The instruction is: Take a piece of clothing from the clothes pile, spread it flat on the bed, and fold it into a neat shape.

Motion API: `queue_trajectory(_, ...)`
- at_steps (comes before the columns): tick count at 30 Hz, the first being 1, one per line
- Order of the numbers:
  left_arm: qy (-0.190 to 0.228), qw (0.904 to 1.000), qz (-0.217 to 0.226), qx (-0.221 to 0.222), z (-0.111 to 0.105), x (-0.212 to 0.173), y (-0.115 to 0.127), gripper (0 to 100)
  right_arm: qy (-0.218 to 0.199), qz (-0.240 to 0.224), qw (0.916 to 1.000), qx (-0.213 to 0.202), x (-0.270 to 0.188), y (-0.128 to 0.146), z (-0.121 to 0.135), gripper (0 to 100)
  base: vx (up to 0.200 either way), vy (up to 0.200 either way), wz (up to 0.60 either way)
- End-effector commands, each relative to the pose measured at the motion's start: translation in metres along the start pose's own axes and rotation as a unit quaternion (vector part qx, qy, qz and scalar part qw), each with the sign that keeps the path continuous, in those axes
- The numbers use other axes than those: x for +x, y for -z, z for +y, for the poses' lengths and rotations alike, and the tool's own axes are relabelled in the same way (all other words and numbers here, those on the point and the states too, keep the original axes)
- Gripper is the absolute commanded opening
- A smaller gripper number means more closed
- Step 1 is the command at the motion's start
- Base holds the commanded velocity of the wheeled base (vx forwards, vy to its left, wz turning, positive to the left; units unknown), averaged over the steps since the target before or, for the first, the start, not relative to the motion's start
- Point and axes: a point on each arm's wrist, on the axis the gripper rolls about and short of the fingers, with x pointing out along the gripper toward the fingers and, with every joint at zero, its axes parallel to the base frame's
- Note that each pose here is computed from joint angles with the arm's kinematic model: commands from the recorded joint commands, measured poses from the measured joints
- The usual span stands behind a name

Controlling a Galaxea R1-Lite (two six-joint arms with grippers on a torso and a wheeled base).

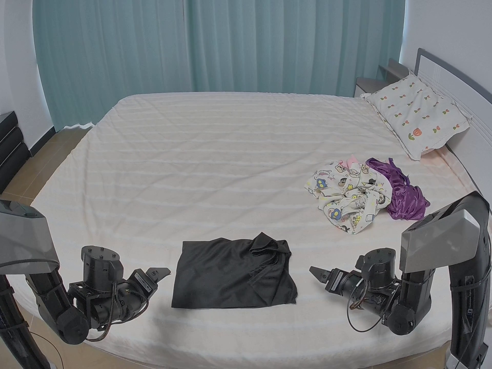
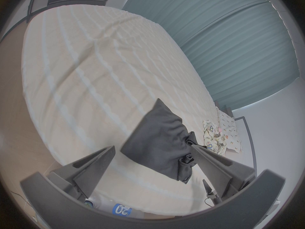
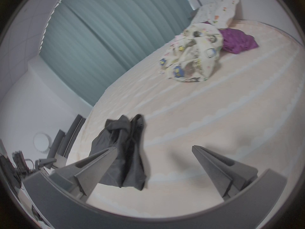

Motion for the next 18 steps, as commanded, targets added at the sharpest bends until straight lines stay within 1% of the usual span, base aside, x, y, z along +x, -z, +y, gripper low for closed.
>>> queue_trajectory(1,-0.002,0.9996,0.025,-0.01,0.008,-0.006,0.001,100,-0.011,0.009,0.9994,-0.032,0.006,0.006,0.016,100,0.0,0.2,0.0)
queue_trajectory(2,0.002,0.9992,0.036,-0.015,0.009,-0.008,0.002,100,-0.008,0.012,0.9992,-0.038,0.008,0.006,0.018,100,0.0,0.2,0.0)
queue_trajectory(4,0.011,0.9977,0.058,-0.033,0.009,-0.01,0.003,100,0.01,0.021,0.9979,-0.06,0.014,0.01,0.026,100,0.0,0.2,0.0)
queue_trajectory(7,0.01,0.9966,0.069,-0.043,0.012,-0.011,0.005,100,0.03,0.017,0.9961,-0.081,0.021,0.009,0.039,100,0.0,0.0,0.0)
queue_trajectory(8,0.008,0.9965,0.071,-0.043,0.012,-0.012,0.005,100,0.03,0.017,0.996,-0.083,0.022,0.009,0.042,100,0.0,0.0,0.0)
queue_trajectory(10,-0.001,0.9959,0.078,-0.045,0.017,-0.012,0.007,100,0.032,0.026,0.994,-0.102,0.027,0.016,0.056,100,0.0,0.0,0.0)
queue_trajectory(12,-0.003,0.9951,0.087,-0.047,0.019,-0.013,0.008,100,0.038,0.032,0.9919,-0.117,0.031,0.02,0.062,100,0.0,0.0,0.0)
queue_trajectory(14,-0.002,0.9943,0.094,-0.049,0.02,-0.013,0.008,100,0.051,0.036,0.9883,-0.139,0.036,0.024,0.067,100,0.0,0.0,0.0)
queue_trajectory(17,-0.001,0.9937,0.1,-0.051,0.021,-0.012,0.008,100,0.063,0.028,0.9837,-0.166,0.044,0.025,0.069,100,0.0,0.0,0.0)
queue_trajectory(18,-0.001,0.9937,0.1,-0.051,0.021,-0.012,0.008,100,0.063,0.028,0.9837,-0.166,0.044,0.025,0.069,100,0.0,0.0,0.0)
